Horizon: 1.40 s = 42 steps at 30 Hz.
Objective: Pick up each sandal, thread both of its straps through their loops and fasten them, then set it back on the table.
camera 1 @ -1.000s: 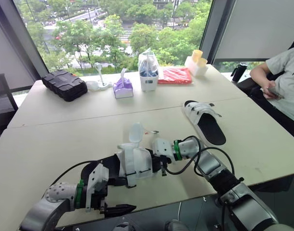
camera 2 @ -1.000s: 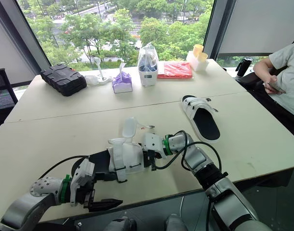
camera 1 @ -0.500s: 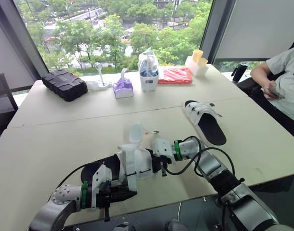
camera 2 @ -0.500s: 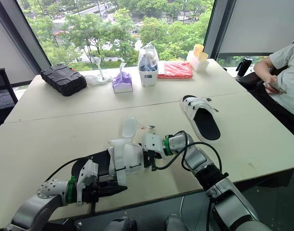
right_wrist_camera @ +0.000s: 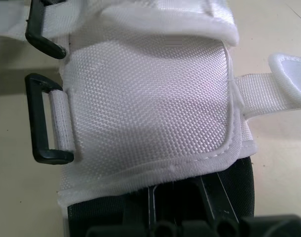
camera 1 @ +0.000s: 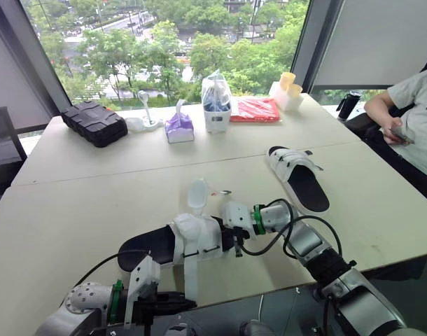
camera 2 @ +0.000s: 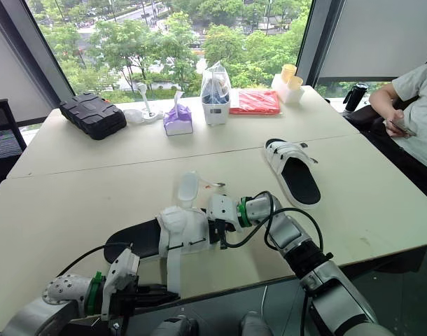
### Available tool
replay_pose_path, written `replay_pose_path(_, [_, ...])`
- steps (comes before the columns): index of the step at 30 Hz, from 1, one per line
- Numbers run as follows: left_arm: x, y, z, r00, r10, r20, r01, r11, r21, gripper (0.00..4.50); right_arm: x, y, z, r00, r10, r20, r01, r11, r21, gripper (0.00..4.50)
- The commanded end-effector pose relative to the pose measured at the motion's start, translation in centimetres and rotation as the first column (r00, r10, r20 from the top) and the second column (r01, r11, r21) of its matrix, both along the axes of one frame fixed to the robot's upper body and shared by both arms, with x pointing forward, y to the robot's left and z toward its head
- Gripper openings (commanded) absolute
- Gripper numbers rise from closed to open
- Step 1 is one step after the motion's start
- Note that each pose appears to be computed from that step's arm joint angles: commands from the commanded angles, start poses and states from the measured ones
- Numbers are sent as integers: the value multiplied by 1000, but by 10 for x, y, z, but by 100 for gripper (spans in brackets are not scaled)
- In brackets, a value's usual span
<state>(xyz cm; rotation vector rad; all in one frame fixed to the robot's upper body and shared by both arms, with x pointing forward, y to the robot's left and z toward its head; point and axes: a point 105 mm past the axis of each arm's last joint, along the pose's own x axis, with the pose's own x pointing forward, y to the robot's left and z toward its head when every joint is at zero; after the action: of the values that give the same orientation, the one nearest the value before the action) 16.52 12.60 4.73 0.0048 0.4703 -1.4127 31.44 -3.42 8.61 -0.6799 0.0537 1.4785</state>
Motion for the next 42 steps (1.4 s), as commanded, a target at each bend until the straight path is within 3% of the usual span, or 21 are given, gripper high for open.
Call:
replay_pose_path(1, [-14, -3, 3, 996, -86, -20, 86, 996, -8, 5, 1, -22, -31, 994, -84, -74, 74, 990, -123, 0])
replay_pose_path(7, [-14, -5, 7, 987, -134, 88, 134, 991, 0, 5, 1, -22, -31, 994, -80, -78, 70, 990, -126, 0])
replay_pose_path(13, [13, -17, 46, 940, -55, 337, 86, 993, -79, 5, -1, -22, -32, 994, -74, -80, 63, 989, -133, 0])
replay_pose_path(19, [50, -13, 89, 904, 45, 425, 20, 989, -147, 5, 1, -24, -32, 994, -74, -76, 63, 988, -142, 0])
replay_pose_path(23, [74, -8, 104, 912, 134, 387, -54, 976, -212, 5, 4, -23, -31, 995, -75, -72, 64, 988, -143, 0])
replay_pose_path(28, [90, -8, 104, 955, 207, 213, -147, 953, -266, 5, 6, -22, -30, 995, -74, -66, 64, 988, -141, 0])
replay_pose_path(34, [106, -5, 91, 946, 289, -149, -321, 902, -287, 5, 9, -23, -29, 995, -79, -58, 70, 987, -143, 0])
replay_pose_path(37, [117, -2, 92, 904, 340, -261, -413, 854, -317, 92, 9, -24, -29, 995, -81, -55, 73, 986, -147, 0])
replay_pose_path(42, [145, 5, 107, 826, 459, -326, -561, 721, -406, 346, 10, -24, -29, 995, -84, -54, 75, 986, -146, 0])
